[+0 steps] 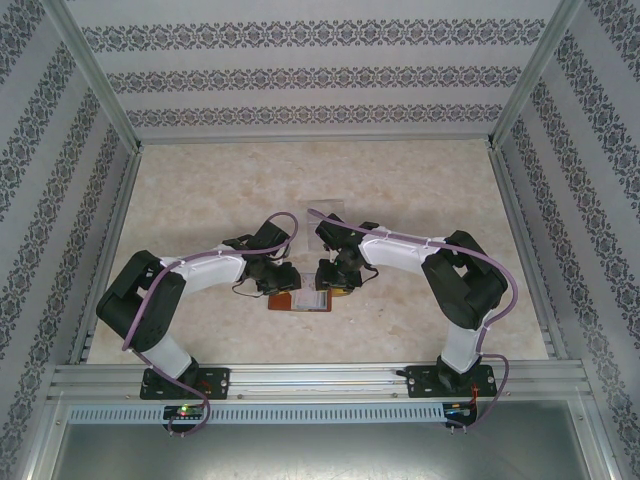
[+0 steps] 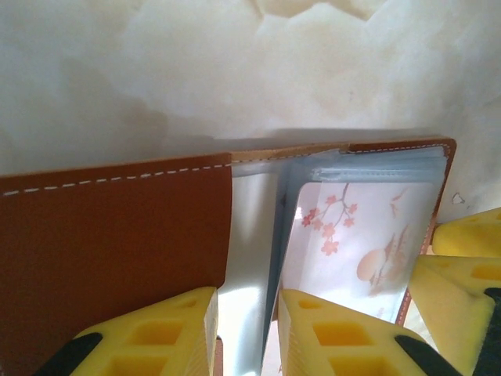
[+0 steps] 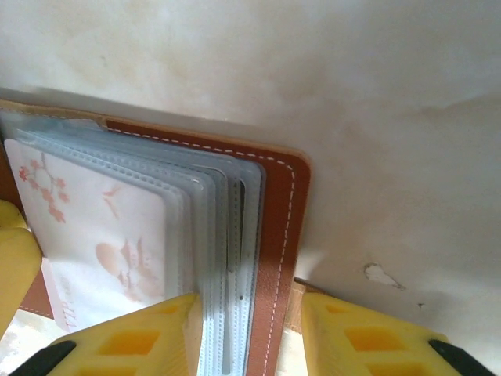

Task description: Take the credit cards out of the card holder

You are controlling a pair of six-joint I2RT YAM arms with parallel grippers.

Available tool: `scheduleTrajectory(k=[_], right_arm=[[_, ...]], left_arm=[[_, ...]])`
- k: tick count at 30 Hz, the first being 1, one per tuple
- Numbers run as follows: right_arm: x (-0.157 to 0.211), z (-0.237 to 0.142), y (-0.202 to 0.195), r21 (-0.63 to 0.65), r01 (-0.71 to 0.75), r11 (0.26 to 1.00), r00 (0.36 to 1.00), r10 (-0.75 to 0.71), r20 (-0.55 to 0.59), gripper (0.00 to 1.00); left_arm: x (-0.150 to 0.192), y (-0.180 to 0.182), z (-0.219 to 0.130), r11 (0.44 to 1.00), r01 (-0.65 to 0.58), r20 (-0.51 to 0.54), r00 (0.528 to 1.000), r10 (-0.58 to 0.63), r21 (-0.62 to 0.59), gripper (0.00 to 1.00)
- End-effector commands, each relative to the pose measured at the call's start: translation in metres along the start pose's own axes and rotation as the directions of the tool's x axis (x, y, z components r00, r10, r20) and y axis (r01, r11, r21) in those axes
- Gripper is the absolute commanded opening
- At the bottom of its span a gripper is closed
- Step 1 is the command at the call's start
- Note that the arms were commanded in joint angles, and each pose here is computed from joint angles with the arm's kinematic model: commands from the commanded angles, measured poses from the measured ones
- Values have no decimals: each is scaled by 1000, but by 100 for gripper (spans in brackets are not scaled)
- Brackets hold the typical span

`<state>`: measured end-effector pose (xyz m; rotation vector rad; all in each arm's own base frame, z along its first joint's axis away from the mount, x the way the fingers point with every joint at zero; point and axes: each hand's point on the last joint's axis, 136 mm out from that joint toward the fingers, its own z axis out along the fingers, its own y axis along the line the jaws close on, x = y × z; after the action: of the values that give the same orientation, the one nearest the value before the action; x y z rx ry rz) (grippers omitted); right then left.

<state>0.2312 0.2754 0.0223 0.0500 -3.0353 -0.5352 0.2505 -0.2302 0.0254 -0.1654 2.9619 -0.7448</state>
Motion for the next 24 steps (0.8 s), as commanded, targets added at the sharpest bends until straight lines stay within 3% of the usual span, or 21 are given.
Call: scheduleTrajectory(k=[1, 12, 19, 24], right_arm=[[-5, -8, -4, 36, 5, 999, 1000, -5, 22, 38], [-9, -25, 20, -54, 6, 999, 998, -3, 69, 44], [-14, -33, 15, -15, -13, 1000, 992, 15, 122, 45], [-10, -24, 27, -73, -6, 997, 997, 11, 71, 46]], left_arm=[[7, 10, -2, 999, 25, -13, 1000, -25, -29, 26], [8, 9, -1, 999, 27, -18, 999, -27, -23, 27], [6, 7, -2, 1000, 22, -17, 1000, -22, -21, 27], [6, 5, -2, 1000, 22, -21, 1000, -23, -18, 28]])
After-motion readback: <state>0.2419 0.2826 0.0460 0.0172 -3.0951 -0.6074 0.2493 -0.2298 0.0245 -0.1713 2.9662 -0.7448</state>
